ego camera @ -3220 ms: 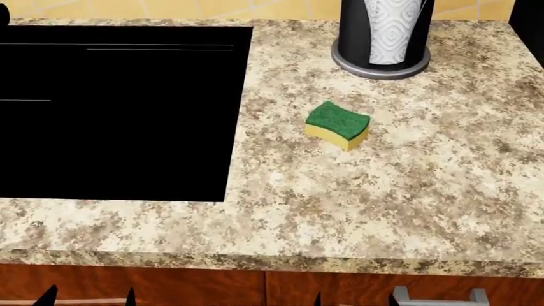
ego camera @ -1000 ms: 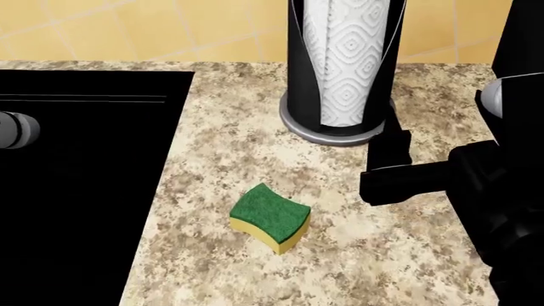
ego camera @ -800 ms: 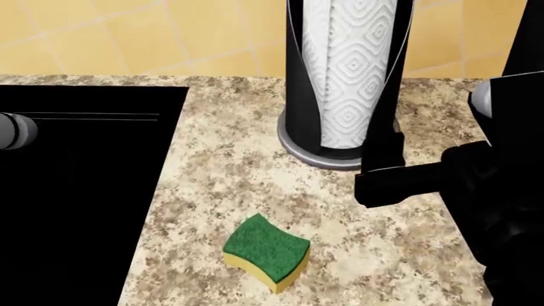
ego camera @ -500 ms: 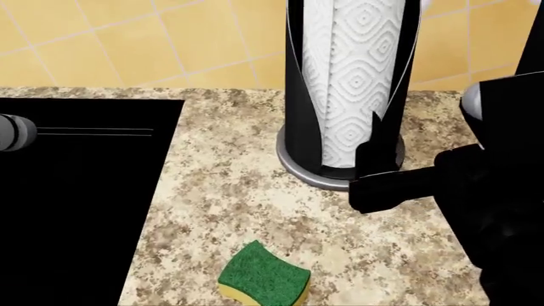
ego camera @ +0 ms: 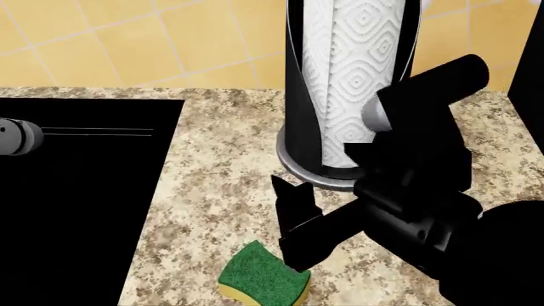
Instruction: Pick the pan and sponge and place them into the sink. Then turn on the water.
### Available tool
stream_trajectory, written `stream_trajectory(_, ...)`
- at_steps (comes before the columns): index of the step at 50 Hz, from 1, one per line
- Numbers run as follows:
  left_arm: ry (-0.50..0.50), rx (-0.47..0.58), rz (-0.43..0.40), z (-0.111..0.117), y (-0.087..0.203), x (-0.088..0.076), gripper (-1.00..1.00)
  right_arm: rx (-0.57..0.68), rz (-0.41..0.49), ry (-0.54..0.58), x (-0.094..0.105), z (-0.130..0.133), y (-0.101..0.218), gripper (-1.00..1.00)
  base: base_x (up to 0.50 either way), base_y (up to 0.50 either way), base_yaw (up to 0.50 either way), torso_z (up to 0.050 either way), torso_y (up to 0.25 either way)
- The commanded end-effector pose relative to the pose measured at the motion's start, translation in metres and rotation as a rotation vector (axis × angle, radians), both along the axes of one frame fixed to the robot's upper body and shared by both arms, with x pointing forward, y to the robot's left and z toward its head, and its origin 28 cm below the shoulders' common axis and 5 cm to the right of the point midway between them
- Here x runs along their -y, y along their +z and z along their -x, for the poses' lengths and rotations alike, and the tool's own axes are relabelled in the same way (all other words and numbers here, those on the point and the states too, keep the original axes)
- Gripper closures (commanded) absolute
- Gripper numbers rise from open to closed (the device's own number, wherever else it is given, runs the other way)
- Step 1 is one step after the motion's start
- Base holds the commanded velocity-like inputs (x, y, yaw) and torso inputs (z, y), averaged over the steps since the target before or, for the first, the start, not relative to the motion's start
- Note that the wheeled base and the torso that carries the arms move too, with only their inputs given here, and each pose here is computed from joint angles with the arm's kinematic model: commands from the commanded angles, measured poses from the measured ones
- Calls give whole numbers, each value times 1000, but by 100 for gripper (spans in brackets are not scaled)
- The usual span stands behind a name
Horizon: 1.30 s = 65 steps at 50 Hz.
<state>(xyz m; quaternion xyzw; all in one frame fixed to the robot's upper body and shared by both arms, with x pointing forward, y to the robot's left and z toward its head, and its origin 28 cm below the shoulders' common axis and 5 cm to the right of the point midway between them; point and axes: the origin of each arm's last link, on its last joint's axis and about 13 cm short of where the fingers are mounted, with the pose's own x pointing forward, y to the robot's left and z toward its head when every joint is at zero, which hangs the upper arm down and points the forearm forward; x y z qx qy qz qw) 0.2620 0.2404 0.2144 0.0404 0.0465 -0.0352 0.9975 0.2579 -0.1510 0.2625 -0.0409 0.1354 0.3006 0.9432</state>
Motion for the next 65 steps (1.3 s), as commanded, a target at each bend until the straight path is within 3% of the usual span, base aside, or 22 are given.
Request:
stream_trajectory(1, 1, -4, -2, 0, 0, -1, -100, -173, 20, 190, 1, -2, 18, -100, 0, 0, 0, 0, 0)
stream_trajectory(18, -10, -4, -14, 2, 5, 0, -100, -388, 310, 241, 10, -29, 49, -100, 0, 0, 0, 0, 0)
stream_trajectory(25, -15, -5, -19, 2, 5, 1, -100, -425, 363, 282, 2, -49, 43, -100, 0, 0, 0, 0, 0)
stream_trajectory(65, -19, -18, -14, 6, -3, -2, -100, -510, 389, 394, -32, -90, -18, -100, 0, 0, 0, 0, 0)
